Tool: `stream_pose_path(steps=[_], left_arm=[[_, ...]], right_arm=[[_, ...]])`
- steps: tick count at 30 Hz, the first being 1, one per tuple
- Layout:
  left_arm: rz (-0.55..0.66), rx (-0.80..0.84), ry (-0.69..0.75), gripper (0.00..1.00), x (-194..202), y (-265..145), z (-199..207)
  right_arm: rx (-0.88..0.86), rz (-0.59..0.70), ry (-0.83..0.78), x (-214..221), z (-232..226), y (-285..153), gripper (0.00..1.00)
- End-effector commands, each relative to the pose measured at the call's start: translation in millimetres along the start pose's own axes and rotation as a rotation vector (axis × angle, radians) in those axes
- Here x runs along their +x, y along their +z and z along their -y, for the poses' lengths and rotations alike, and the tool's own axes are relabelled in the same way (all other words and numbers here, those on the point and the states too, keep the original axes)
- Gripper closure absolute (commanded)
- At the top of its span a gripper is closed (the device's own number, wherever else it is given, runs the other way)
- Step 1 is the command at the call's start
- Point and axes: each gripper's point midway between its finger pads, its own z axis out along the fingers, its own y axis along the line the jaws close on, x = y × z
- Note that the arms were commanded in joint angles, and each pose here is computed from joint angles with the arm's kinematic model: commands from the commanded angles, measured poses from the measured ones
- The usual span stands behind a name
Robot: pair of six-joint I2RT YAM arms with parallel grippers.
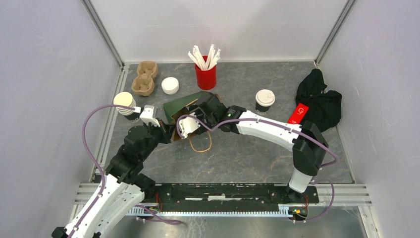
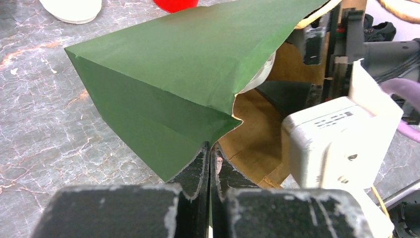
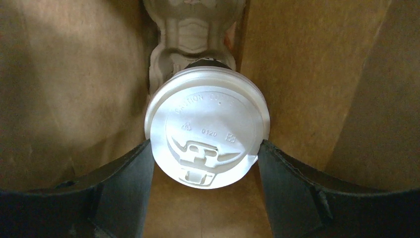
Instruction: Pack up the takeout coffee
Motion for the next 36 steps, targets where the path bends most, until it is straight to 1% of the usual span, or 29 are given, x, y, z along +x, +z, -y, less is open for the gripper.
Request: stream_pose_path(steps=[1, 9, 20, 22, 26, 36], left_arm=[[0.046, 0.034, -0.045, 0.98, -13, 0, 9], [0.048, 0.016, -0.073, 0.98, -14, 0, 7], [0.033, 0.009, -0.107, 0.98, -18, -14, 9], [0.032, 0.015, -0.116, 0.98, -17, -16, 9], [0.012, 0.002, -0.118, 0.98, -14, -15, 8], [0.002, 0.011, -0.114, 0.98, -12, -14, 9]], right_arm=[[0.044, 0.047, -0.026, -14, 21, 8, 0.59], [0.006, 0.024, 0.02, 5, 6, 17, 0.59], [-0.074, 0.036, 0.117, -15, -10, -11, 0.6], [-0.063, 0.032, 0.136, -16, -11, -14, 0.6], [0.005, 0.0, 0.139, -9, 3, -14, 0.6], [0.028, -0.038, 0.107, 5, 14, -2, 0.6]])
